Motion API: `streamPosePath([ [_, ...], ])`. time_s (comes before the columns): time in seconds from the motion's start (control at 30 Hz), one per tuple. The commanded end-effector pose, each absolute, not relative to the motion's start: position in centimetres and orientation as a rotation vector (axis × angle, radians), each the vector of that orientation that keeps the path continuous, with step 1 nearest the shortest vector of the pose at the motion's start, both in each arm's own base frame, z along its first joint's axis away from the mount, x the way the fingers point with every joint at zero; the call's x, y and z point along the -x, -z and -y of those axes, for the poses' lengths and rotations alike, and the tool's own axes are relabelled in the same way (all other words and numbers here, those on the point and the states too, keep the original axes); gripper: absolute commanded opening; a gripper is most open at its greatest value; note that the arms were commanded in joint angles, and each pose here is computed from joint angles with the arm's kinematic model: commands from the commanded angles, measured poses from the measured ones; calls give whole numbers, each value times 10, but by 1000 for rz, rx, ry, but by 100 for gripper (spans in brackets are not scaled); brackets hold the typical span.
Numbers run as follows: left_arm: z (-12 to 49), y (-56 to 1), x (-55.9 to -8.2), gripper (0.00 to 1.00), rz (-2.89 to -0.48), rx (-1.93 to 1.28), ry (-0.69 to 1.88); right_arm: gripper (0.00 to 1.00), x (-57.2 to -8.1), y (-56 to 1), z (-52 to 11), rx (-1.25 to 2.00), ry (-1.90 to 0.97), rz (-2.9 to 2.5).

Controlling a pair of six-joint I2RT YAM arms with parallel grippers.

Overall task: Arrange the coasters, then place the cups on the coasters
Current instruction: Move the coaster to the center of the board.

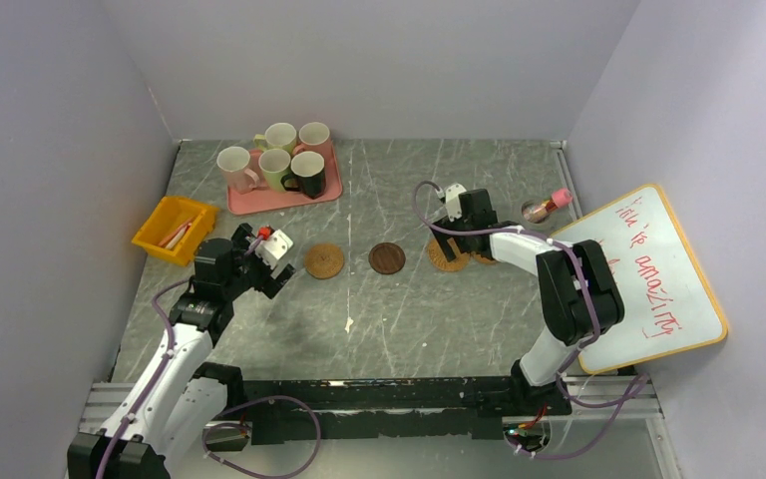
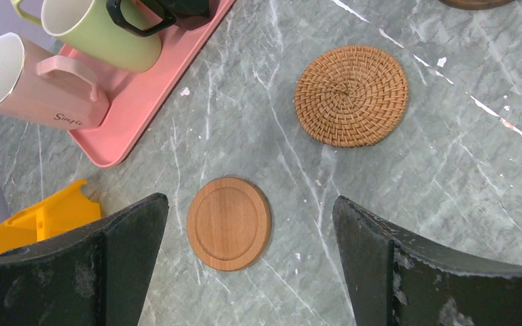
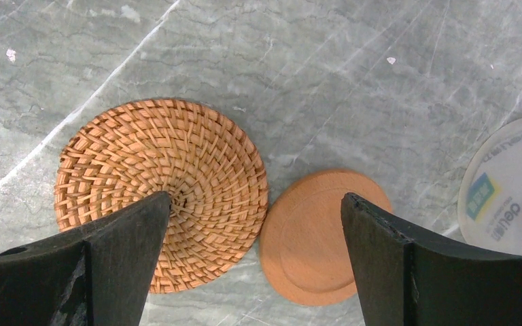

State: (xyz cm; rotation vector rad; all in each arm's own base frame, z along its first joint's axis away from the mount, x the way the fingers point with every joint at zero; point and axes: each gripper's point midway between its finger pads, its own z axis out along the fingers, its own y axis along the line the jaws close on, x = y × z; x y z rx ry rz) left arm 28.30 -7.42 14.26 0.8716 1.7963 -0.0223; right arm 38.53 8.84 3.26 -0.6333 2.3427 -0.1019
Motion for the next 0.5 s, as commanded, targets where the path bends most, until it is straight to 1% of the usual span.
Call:
streamPosePath([
  [0.0,79,-149,-283,96,-1756,-894,41,100,-379,-33,-81,615,106,-2360],
  [0.13,79,-150,-283,96,-1755,-890,37,100,-383,-52,-88,605,62,-2312],
  [0.37,78,-152,-283,96,-1753,-886,31,100,-396,-119,-82,531,81,-2147],
  [0.47,78,-150,-284,96,-1754,-889,30,100,-397,-134,-80,515,84,-2120],
])
